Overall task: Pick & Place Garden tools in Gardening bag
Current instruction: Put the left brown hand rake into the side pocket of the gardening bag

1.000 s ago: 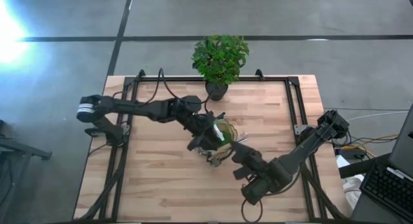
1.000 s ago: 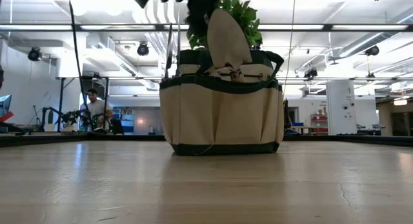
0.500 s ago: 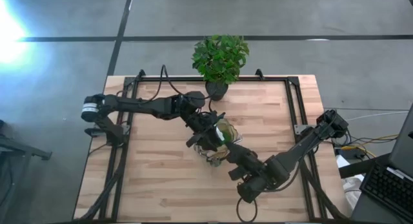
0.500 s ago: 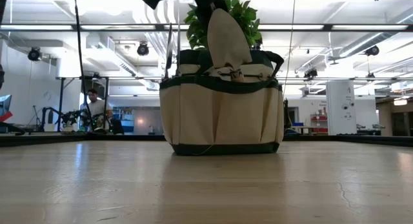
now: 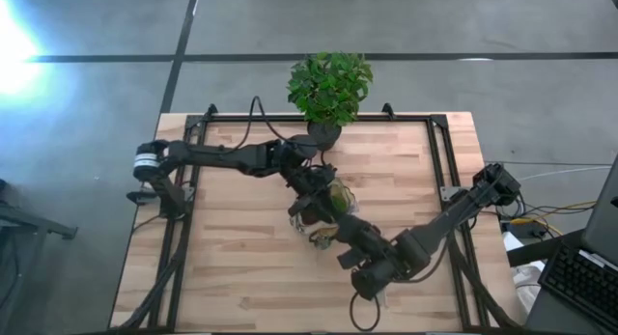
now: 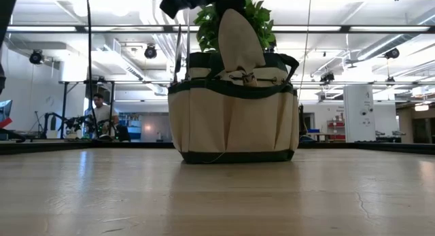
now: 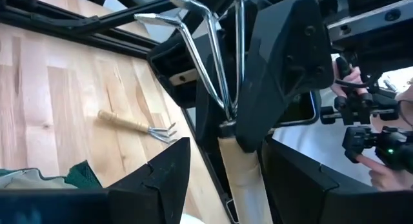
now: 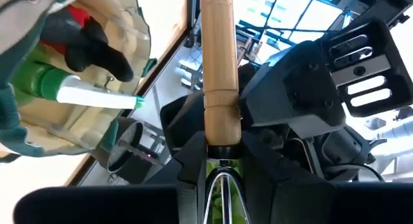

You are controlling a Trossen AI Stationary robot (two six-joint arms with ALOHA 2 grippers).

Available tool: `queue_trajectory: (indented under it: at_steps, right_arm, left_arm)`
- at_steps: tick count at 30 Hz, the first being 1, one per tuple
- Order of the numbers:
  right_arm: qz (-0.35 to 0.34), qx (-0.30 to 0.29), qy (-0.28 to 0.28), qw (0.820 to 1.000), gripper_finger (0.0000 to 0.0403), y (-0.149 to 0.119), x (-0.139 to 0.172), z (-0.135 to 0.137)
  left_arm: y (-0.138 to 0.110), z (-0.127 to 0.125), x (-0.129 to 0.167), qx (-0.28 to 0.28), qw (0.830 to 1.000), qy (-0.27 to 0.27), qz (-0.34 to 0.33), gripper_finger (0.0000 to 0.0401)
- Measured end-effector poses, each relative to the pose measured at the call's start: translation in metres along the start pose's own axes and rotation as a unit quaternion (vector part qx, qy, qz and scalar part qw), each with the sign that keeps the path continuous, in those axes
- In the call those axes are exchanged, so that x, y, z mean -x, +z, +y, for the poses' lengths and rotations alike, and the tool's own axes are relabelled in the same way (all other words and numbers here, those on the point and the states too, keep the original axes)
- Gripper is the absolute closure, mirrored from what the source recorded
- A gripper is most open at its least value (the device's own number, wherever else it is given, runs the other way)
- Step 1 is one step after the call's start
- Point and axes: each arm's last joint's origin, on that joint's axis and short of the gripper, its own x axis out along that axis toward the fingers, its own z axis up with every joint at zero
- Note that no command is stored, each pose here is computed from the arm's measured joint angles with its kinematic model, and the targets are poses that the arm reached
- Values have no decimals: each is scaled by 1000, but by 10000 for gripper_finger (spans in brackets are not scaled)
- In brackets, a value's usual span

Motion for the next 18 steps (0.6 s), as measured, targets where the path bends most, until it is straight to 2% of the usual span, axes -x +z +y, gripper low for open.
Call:
queue_trajectory:
  at_steps: [13,18]
  right_arm:
    - [5,1,1,1000,347,-1,-4,-1]
    - [6,0,2,1000,347,-2,-6,-2]
  left_arm:
    - [-2,6,-6,7,1000,-21,14,209]
    - [-3,6,-6,10,1000,-21,17,251]
